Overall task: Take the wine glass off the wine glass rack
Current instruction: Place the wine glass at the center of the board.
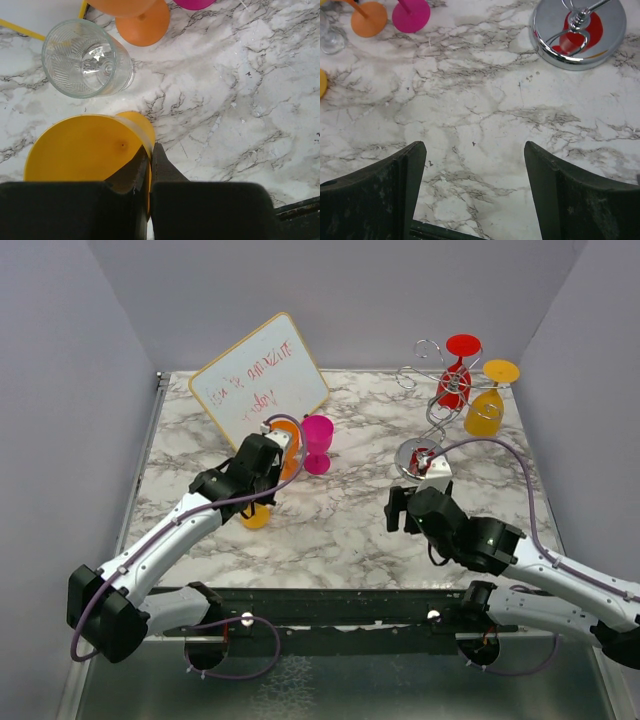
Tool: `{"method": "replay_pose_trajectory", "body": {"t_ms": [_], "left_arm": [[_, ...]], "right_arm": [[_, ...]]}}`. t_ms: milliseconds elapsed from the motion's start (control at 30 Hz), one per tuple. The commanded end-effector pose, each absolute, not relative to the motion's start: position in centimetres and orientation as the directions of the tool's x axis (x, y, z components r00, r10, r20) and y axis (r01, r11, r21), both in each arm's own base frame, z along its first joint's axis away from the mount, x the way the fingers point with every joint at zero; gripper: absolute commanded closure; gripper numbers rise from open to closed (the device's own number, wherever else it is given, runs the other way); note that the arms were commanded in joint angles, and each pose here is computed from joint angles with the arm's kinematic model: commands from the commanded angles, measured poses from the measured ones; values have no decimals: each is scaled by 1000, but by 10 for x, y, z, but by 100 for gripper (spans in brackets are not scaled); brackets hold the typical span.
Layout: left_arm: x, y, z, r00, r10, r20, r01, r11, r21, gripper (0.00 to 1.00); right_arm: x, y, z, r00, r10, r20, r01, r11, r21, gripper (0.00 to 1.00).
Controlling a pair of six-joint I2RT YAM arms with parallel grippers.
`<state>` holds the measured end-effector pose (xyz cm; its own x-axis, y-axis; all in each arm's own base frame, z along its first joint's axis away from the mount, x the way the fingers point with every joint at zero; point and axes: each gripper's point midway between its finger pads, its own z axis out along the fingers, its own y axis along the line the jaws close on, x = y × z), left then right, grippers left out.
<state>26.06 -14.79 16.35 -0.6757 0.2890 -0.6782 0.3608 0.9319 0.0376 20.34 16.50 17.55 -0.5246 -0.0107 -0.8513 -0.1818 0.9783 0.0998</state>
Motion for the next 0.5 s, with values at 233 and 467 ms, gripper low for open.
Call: {"method": "replay_pose_trajectory", "body": {"t_ms": [233, 467], "left_arm": [[270, -145, 169, -631, 275, -725, 347, 936, 53, 91], [267, -143, 170, -636, 261, -726, 342, 939, 38, 59]], "right_arm": [[213, 175, 241, -435, 6, -900, -242, 962, 123, 15], [218, 174, 285, -414, -17, -910, -240, 967, 91, 15]]}}
